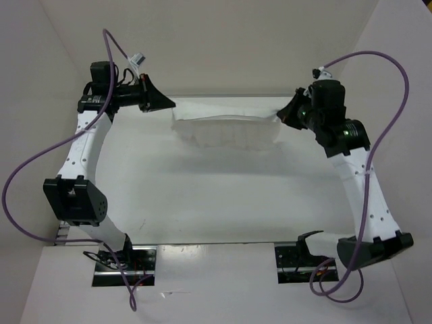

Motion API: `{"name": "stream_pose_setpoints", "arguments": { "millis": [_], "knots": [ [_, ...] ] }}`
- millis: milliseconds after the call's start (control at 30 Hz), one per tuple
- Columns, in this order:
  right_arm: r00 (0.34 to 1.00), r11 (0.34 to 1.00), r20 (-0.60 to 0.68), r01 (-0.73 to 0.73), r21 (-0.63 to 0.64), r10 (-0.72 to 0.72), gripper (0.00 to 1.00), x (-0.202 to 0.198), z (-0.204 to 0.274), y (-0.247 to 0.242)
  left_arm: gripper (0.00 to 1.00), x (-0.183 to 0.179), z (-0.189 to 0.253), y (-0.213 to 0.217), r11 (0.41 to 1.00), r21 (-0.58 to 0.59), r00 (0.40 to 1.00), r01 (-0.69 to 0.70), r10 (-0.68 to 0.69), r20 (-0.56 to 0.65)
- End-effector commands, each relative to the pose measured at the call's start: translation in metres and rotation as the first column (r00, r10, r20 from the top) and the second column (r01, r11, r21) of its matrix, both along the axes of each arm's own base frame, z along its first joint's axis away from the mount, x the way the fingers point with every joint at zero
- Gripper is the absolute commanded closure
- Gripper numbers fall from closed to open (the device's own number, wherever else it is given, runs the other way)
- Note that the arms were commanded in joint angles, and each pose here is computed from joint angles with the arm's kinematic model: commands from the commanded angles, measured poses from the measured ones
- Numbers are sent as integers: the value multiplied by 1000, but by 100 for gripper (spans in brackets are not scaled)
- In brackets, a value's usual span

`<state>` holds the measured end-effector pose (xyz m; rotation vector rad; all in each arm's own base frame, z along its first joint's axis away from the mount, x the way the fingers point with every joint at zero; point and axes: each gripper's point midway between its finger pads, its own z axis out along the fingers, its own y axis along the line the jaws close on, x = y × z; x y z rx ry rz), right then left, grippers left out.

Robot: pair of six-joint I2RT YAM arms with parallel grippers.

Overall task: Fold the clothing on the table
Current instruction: Flatten the skirt out

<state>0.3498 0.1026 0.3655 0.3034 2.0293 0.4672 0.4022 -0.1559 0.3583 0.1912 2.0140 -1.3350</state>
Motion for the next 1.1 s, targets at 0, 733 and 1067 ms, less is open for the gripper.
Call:
{"name": "stream_pose_setpoints", "arguments": {
  "millis": [0, 733, 1067],
  "knots": [
    [980, 996, 183, 88, -27, -82, 100, -59, 55, -41, 100, -48, 69, 15, 999, -2, 971, 37, -35, 234],
    [936, 980, 317, 186, -73, -154, 100, 109, 107, -81, 97, 113, 83, 55, 992, -85, 974, -89, 104, 199],
    [988, 999, -148, 34, -3, -34, 100, 50, -88, -50, 90, 82, -89, 65, 986, -24, 966, -164, 155, -208]
  ]
}}
